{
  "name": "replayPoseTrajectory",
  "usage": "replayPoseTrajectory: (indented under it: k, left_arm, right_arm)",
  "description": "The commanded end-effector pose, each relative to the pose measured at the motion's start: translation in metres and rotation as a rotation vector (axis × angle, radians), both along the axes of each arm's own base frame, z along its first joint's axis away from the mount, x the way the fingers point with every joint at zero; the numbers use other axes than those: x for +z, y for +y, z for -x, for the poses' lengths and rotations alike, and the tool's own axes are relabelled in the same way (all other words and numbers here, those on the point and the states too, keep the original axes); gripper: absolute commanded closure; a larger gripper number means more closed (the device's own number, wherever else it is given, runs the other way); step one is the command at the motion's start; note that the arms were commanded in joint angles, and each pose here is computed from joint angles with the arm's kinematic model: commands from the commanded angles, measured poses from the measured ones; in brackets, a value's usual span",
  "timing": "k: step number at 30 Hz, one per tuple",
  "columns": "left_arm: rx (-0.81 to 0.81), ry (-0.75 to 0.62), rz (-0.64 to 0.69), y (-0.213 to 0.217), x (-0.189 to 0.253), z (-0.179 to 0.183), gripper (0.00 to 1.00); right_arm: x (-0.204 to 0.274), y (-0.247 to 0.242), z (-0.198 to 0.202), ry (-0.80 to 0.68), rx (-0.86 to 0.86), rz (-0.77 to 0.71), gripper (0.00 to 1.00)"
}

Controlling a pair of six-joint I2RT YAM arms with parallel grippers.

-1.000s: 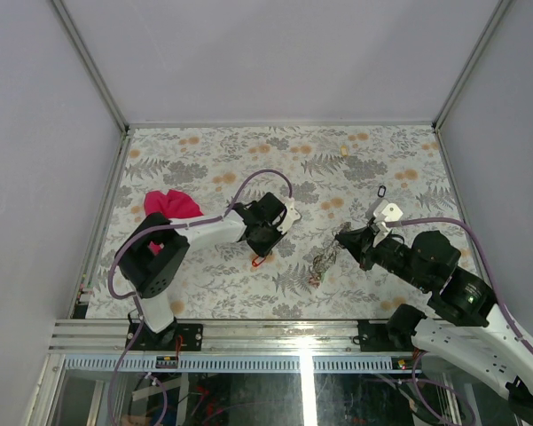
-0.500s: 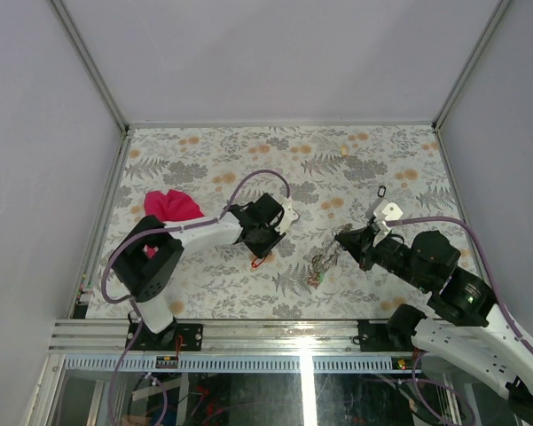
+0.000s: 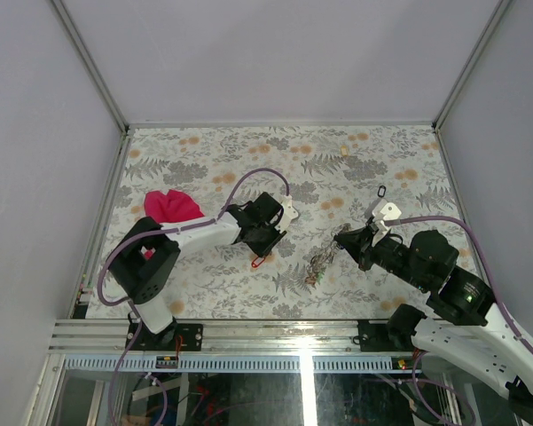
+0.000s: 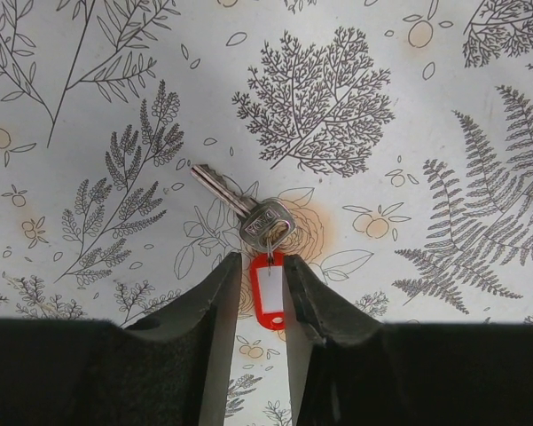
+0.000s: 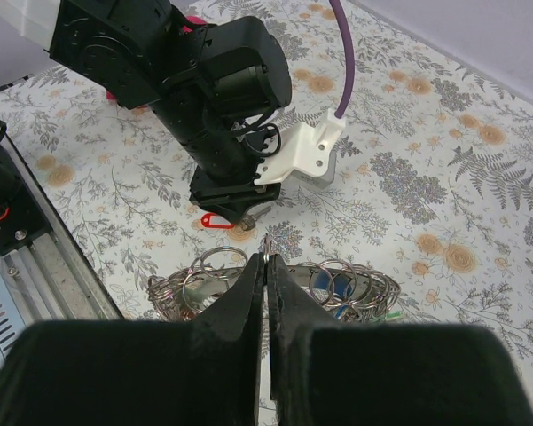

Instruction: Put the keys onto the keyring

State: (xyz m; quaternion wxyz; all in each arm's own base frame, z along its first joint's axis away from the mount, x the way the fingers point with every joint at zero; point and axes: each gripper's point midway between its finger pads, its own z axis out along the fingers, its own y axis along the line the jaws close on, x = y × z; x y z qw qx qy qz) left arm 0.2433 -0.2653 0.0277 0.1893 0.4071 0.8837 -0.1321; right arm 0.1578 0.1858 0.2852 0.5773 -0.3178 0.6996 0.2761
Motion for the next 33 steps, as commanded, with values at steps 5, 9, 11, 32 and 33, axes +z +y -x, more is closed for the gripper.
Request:
replayPoseTrajectory:
  k: [5,9,11,32,33]
  left_arm:
    - [-0.023,0.017,0.013,-0.006,-0.005,0.001,0.75]
    - [-0.026,0.021,0.007,-0.005,-0.006,0.001,0.78]
    - [-0.03,0.021,0.006,-0.006,-0.006,0.002,0.83]
    - [-0.059,-0.296,0.23,-0.015,0.12,-0.02,1.0]
    - [-0.076,-0.309,0.252,-0.017,0.128,-0.018,1.0]
  right_arm:
    - [0.03,0.008,-0.001,-0.063,0.017,-0.093,1.0]
    - [0.03,0.008,-0.001,-0.063,0.018,-0.094,1.0]
    - [0.03,0.008,-0.001,-0.061,0.017,-0.094,1.0]
    - [0.033,0.002,-0.002,-0.082,-0.005,-0.087,1.0]
    - [0.034,0.002,-0.003,-0.085,-0.005,-0.088,1.0]
